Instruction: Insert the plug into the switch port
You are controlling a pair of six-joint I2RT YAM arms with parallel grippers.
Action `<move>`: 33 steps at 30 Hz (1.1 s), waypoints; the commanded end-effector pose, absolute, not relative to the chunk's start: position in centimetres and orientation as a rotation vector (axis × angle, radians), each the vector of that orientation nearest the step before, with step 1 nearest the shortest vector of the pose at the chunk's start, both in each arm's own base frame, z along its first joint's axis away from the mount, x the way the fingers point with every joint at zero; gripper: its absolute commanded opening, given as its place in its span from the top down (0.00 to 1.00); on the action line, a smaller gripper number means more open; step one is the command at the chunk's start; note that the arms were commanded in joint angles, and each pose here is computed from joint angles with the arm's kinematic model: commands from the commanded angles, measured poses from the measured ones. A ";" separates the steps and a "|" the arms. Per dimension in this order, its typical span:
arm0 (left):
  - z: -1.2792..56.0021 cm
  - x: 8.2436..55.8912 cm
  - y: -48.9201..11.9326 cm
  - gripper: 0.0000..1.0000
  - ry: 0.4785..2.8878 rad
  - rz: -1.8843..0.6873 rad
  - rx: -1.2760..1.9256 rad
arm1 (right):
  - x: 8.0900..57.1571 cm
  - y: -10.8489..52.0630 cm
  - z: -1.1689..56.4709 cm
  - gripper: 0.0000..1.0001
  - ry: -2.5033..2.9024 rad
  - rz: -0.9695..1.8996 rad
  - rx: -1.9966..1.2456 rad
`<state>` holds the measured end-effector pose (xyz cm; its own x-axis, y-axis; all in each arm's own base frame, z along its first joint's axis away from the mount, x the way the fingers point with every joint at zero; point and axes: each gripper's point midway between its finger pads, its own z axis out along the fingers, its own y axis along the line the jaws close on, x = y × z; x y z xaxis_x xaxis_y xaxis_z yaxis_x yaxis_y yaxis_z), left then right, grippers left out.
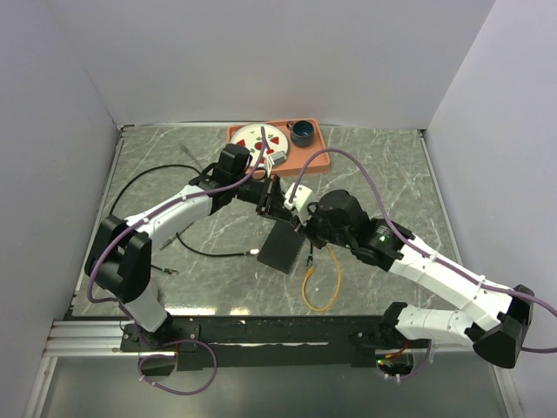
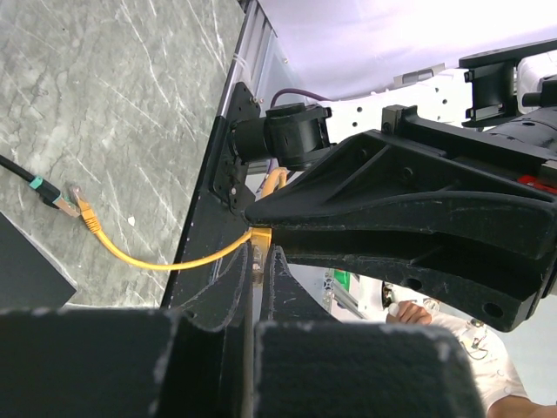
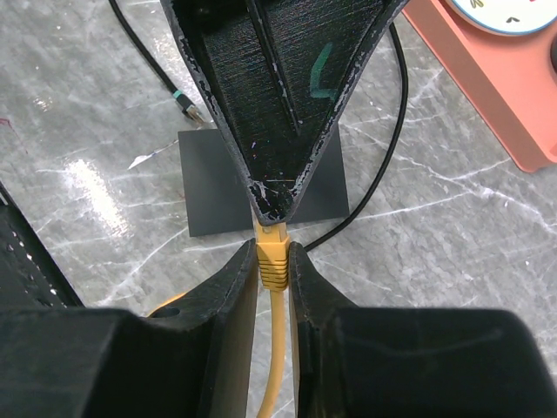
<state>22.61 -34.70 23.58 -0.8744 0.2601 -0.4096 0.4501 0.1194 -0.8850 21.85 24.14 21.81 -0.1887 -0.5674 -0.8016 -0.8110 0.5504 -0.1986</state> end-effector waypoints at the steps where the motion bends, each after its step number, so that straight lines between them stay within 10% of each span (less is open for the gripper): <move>1: 25.6 22.3 -34.7 0.99 2.145 -1.887 0.794 | 22.7 24.4 23.8 1.00 1.851 0.327 -1.070; 11: 26.1 25.7 -33.4 0.13 2.094 -1.719 0.682 | 22.6 24.3 23.3 1.00 1.883 0.327 -1.064; 33: 20.3 35.1 -21.3 0.03 2.149 -0.794 0.060 | 19.4 26.0 16.9 1.00 2.044 0.577 -1.003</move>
